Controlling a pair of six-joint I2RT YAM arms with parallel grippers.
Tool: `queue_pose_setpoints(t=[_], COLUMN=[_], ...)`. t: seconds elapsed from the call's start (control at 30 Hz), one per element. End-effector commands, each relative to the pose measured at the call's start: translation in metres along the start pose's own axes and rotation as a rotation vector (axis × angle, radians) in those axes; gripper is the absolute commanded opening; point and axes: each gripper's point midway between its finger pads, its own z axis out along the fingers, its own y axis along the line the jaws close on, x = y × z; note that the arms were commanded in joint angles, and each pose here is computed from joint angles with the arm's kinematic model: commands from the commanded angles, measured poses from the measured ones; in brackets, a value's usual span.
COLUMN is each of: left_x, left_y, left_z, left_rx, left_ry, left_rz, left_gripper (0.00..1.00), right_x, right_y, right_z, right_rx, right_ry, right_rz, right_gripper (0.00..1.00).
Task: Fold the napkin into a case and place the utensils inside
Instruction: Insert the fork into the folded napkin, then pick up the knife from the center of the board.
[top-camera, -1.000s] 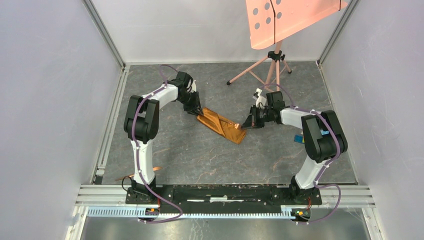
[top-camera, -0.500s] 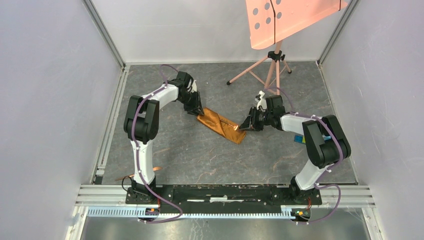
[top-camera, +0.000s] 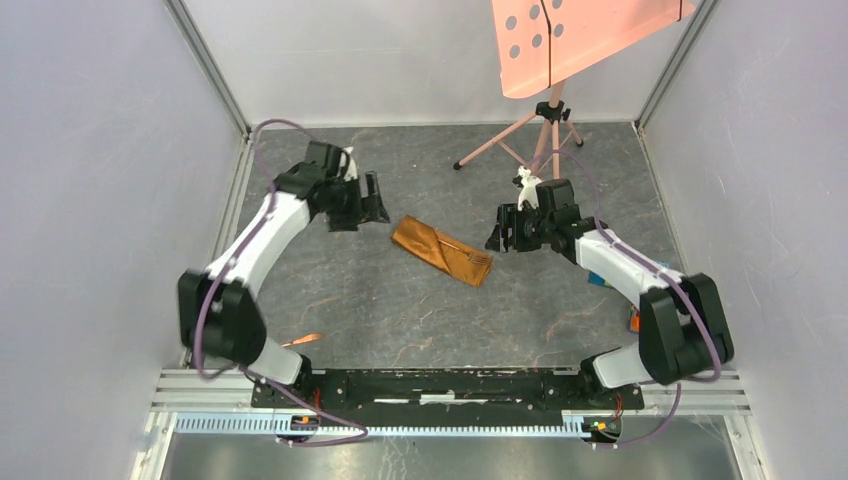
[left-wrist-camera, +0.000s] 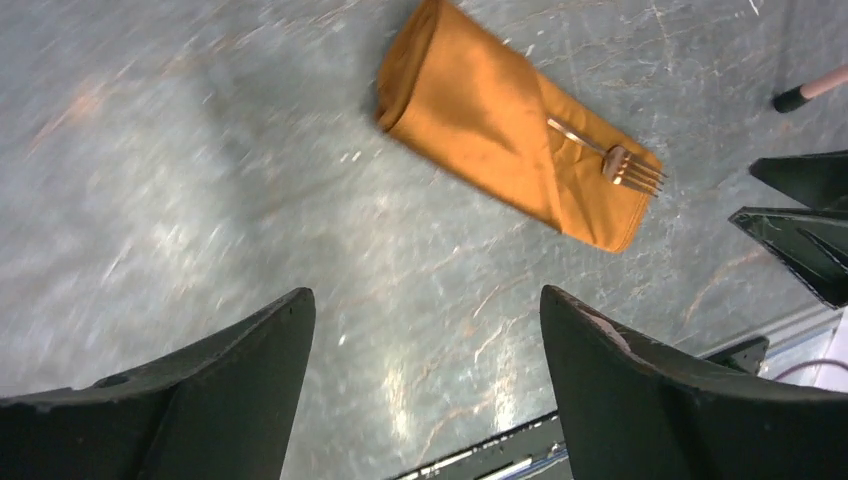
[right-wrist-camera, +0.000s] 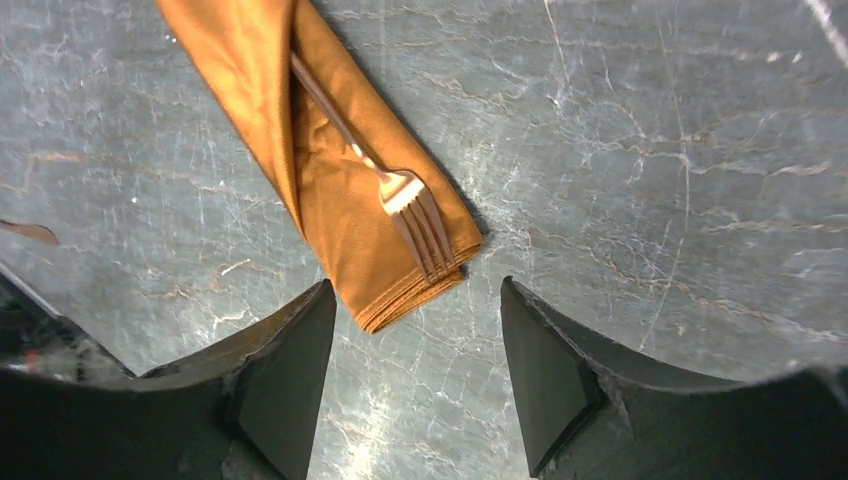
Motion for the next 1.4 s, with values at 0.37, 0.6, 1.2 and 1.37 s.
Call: queue_pose_setpoints(t=[0.37, 0.6, 1.2, 1.37], left_x=[0.199, 0.223, 0.226, 0.226], left_y=[0.17, 0.203, 0.268, 0.286], left_z=[-0.149, -0.136, -0.095, -0.086], left_rx=[-0.834, -0.916, -0.792, -0.832], left_ry=[-0.178, -0.245, -0.388, -0.361], left_rz=[-1.323, -1.601, -1.911, -1.894], left_gripper=[1.0, 1.0, 0.85, 0.7], right_x=[0.045, 0.049, 0.057, 0.056], right_y=[0.094, 0.113, 0.107, 0.101], right_z=[-0.02, -0.031, -0.02, -0.015], right_rx=[-0.209, -0.279, -0.26, -0.225], right_ry=[-0.037, -0.054, -0.008, 0.004], right_rz=[-0.414, -0.45, -0.439, -0.437], right_gripper=[0.71, 0.71, 0.7, 0.71])
